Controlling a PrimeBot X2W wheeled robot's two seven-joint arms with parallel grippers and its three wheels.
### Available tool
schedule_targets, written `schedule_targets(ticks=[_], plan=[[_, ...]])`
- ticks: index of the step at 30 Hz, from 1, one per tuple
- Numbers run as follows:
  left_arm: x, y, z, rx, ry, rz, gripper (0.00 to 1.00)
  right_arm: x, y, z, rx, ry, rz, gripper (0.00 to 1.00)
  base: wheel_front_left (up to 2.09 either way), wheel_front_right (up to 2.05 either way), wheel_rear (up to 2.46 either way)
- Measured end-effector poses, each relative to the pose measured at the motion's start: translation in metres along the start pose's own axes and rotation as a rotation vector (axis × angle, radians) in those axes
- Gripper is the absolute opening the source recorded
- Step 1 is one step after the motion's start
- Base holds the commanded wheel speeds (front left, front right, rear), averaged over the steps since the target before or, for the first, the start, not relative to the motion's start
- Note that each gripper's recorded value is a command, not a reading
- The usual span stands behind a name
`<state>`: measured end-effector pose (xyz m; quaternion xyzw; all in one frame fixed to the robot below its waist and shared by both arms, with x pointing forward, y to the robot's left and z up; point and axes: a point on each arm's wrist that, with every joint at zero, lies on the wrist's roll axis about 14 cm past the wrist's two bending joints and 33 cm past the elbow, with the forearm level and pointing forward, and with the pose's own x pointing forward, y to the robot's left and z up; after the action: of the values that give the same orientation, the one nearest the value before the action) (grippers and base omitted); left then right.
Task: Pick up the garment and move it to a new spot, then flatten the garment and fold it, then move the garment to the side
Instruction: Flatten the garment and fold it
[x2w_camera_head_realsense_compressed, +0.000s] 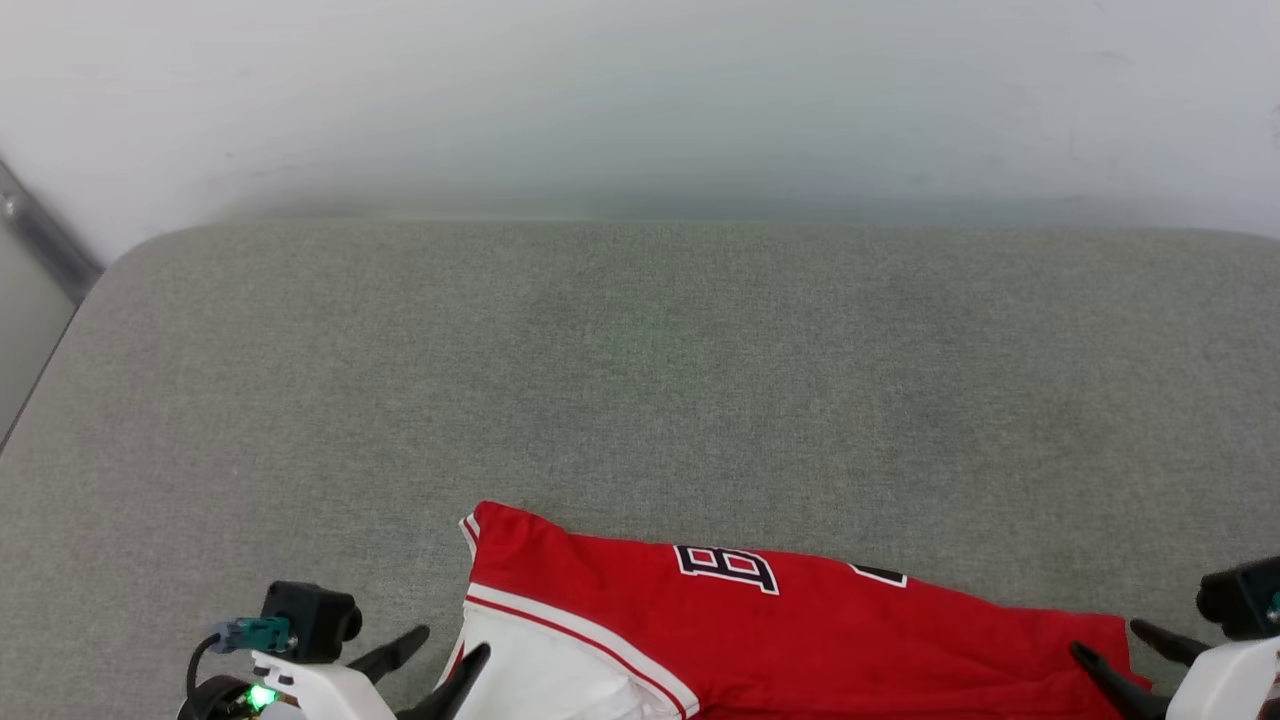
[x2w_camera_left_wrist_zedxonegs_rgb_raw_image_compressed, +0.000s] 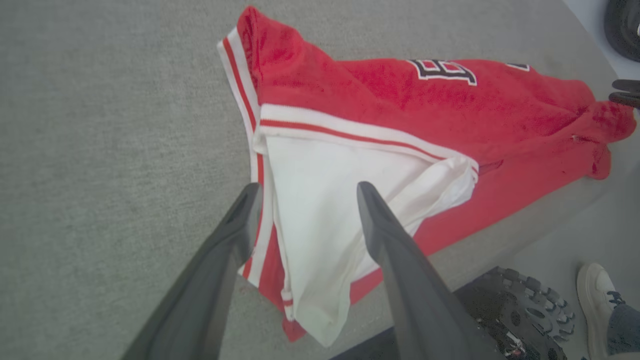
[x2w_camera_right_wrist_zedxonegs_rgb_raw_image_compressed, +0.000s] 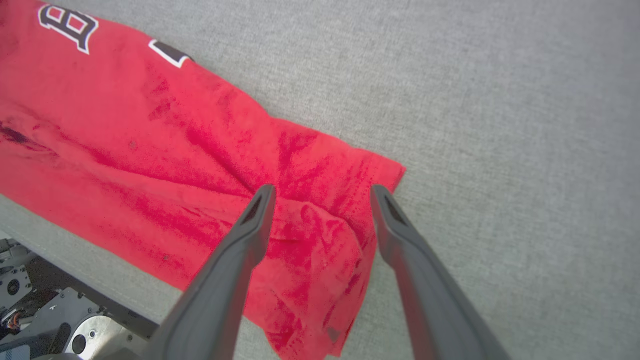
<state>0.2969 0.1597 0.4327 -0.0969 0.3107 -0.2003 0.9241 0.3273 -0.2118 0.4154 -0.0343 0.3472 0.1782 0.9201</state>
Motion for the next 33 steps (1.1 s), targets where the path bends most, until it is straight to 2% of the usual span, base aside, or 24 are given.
schedule_targets(ticks=[5, 8, 11, 18, 21, 25, 33], plan=[[-0.008, -0.005, 0.057, 0.020, -0.314, 0.015, 1.00, -0.014, 0.002, 0.045, 0.058, -0.171, 0.003, 1.00, 0.00, 0.00, 0.00], [-0.022, -0.001, 0.090, 0.027, -0.527, 0.058, 1.00, -0.023, 0.000, 0.059, 0.108, -0.236, -0.011, 1.00, 0.00, 0.00, 0.00], [-0.038, 0.010, 0.110, 0.053, -0.682, 0.138, 1.00, -0.029, -0.004, 0.057, 0.172, -0.254, -0.044, 1.00, 0.00, 0.00, 0.00], [-0.070, 0.022, 0.137, 0.108, -0.878, 0.309, 1.00, -0.032, -0.017, 0.029, 0.365, -0.225, -0.148, 1.00, 0.00, 0.00, 0.00], [-0.080, 0.020, 0.135, 0.180, -0.905, 0.353, 1.00, -0.030, -0.017, 0.010, 0.431, -0.171, -0.178, 1.00, 0.00, 0.00, 0.00], [-0.092, 0.016, 0.139, 0.170, -0.969, 0.392, 1.00, -0.025, -0.015, -0.007, 0.508, -0.118, -0.199, 1.00, 0.00, 0.00, 0.00], [-0.086, 0.023, 0.122, 0.189, -0.918, 0.409, 1.00, -0.009, -0.017, -0.044, 0.589, 0.023, -0.238, 1.00, 0.00, 0.00, 0.00]])
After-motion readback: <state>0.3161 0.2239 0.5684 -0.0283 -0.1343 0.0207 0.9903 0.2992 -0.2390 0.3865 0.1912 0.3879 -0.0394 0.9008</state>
